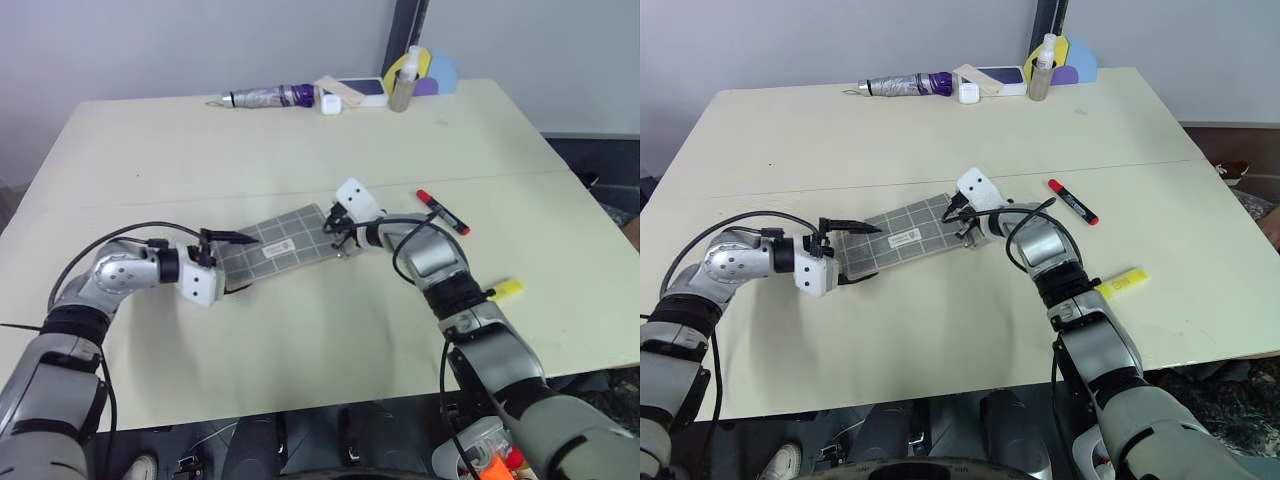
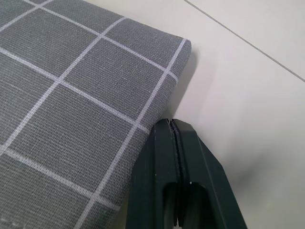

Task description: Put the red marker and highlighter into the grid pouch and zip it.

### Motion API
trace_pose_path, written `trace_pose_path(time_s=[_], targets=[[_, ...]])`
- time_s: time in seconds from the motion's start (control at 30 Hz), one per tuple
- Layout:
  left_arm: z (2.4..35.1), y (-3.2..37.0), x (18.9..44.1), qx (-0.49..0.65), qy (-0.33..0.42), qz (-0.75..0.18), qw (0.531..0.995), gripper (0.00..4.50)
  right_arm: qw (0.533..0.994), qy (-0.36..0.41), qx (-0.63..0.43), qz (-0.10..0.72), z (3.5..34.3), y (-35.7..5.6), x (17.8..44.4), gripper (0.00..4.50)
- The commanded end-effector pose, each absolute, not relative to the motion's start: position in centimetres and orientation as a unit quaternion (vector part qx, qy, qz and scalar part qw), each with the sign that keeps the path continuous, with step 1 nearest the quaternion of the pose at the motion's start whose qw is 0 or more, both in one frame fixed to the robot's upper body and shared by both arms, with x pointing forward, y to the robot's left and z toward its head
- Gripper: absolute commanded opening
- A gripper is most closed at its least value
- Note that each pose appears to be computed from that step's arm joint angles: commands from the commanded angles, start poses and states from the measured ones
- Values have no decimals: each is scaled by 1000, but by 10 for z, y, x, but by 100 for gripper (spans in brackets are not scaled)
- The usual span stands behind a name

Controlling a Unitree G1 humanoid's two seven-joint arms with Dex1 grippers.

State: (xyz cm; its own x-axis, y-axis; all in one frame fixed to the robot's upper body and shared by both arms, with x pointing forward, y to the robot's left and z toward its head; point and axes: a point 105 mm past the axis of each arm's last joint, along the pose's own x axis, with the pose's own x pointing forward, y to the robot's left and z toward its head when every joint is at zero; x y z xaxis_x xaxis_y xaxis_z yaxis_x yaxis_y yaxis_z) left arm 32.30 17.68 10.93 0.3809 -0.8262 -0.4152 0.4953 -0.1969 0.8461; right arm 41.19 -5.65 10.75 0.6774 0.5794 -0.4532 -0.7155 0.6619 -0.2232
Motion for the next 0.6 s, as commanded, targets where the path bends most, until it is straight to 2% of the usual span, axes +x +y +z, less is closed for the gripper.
trace_pose_path(time_s=[0.03, 0.2, 0.23, 0.37, 0.5, 0.6], targets=[[105, 172, 318, 550, -151, -555, 606, 268, 891, 152, -204, 375, 119, -49, 410, 0], [107, 173, 319, 542, -153, -549, 618, 22, 891, 146, -208, 377, 120, -48, 410, 0], [108, 174, 319, 540, -154, -548, 620, 10, 891, 142, -210, 377, 122, -49, 410, 0], [115, 175, 322, 525, -163, -533, 644, 10, 901, 114, -211, 362, 137, -56, 414, 0], [135, 173, 331, 474, -175, -500, 704, 10, 914, 82, -225, 327, 158, -77, 417, 0], [157, 166, 336, 386, -177, -481, 767, 10, 921, 47, -250, 296, 180, -103, 412, 0]])
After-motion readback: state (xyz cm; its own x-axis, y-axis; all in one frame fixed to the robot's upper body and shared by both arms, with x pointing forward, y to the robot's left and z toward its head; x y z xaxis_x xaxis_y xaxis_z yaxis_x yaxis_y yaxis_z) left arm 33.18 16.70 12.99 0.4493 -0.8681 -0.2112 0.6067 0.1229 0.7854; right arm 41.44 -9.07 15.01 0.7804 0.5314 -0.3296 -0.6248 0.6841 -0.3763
